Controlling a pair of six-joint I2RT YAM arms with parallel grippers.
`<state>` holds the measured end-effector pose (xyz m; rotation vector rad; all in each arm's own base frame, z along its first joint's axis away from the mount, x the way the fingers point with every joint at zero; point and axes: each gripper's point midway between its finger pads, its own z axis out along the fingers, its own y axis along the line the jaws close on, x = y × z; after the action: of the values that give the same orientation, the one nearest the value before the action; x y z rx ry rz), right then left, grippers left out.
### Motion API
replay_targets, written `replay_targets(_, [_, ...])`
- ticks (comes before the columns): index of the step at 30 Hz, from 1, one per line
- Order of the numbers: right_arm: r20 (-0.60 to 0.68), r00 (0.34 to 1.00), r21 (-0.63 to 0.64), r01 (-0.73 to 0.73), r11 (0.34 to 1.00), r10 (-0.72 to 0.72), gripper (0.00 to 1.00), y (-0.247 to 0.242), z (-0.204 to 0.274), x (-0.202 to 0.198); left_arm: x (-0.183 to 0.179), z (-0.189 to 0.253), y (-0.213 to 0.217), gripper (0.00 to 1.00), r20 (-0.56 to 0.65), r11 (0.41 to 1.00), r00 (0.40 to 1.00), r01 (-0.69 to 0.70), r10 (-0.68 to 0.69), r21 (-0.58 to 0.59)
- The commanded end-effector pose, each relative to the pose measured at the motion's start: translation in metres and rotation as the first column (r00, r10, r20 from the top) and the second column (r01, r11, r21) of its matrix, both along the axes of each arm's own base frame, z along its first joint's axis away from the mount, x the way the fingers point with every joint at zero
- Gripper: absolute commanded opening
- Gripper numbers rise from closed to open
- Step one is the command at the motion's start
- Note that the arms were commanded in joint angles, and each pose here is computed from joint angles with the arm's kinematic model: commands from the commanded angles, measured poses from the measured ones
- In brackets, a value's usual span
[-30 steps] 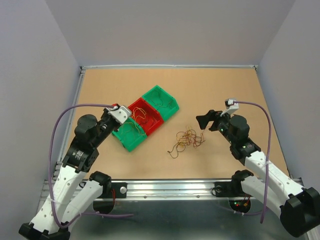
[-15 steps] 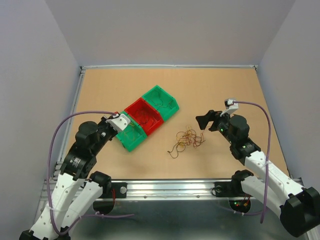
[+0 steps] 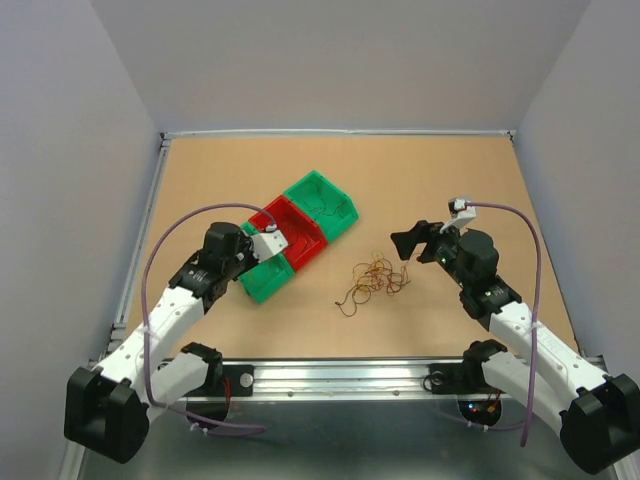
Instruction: Untangle the cables
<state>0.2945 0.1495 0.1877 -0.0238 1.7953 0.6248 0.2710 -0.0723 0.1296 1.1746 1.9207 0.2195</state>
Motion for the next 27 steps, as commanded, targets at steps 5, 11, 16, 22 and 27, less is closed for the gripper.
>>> replay_targets(5, [0.03,0.999,-0.003,-0.021,1.0,0.021,0.91,0.004,0.008,0.001,0.041,-0.043,0.01,0.0,-0.084,0.984,0.996,0.01,0.005,0.177])
replay_targets(11, [0.027,0.999,-0.006,-0.03,1.0,0.03,0.91,0.005,0.007,0.0,0.072,-0.092,0.0,0.0,-0.223,0.98,0.974,-0.001,0.046,0.199])
replay_targets(16, [-0.001,0.998,-0.013,-0.066,0.998,0.066,0.91,0.011,0.003,-0.001,0.086,-0.103,-0.02,0.03,-0.257,0.994,0.966,-0.007,0.034,0.105])
replay_targets(22, [-0.049,0.997,-0.028,-0.06,0.998,0.059,0.91,0.013,-0.009,0.006,0.099,-0.083,-0.049,0.19,-0.247,0.991,0.967,-0.092,0.064,-0.101])
replay_targets(27, [-0.065,0.996,-0.028,-0.061,0.998,0.059,0.9,0.014,-0.013,0.009,0.121,-0.06,-0.063,0.36,-0.195,0.965,0.974,-0.153,0.111,-0.214])
